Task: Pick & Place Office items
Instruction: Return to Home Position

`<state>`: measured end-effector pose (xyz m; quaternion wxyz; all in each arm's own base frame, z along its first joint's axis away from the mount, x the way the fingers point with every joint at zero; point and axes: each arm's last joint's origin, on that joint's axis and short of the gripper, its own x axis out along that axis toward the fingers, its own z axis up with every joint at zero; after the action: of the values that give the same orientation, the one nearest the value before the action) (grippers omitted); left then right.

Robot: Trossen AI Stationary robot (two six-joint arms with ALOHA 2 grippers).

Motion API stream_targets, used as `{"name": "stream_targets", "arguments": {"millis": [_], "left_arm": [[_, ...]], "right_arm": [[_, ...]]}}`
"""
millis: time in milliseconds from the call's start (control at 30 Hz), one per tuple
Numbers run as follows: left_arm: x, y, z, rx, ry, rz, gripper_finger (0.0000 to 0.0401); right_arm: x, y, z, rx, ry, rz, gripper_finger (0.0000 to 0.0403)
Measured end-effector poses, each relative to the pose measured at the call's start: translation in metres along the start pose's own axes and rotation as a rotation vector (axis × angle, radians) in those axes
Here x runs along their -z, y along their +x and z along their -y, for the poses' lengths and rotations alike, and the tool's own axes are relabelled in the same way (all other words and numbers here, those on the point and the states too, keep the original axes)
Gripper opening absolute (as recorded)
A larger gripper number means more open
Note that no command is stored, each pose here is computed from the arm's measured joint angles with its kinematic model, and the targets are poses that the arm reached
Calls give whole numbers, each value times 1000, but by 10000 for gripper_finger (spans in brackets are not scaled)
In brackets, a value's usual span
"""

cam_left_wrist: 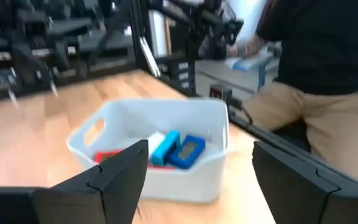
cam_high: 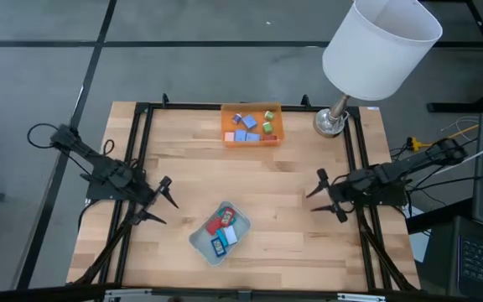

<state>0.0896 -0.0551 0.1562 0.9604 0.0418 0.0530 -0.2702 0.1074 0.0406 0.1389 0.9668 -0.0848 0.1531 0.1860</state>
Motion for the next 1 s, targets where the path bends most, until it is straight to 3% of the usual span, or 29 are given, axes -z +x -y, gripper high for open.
{"name": "stream_targets", "arguments": {"millis": [133, 667, 733, 900, 1000], "left_arm": [[5, 4, 0, 3, -18, -60, 281], [4, 4, 0, 2, -10, -49, 281], [4, 4, 0, 2, -11, -46, 281], [4, 4, 0, 2, -11, -45, 281], [4, 4, 0, 2, -11, -44, 281]], "right_arm": [[2, 2, -2, -26, 47, -32, 221], [1, 2, -2, -28, 84, -19, 221], [1, 2, -2, -27, 194, -21, 221], [1, 2, -2, -19, 664, -26, 221], [1, 2, -2, -17, 843, -28, 221]]}}
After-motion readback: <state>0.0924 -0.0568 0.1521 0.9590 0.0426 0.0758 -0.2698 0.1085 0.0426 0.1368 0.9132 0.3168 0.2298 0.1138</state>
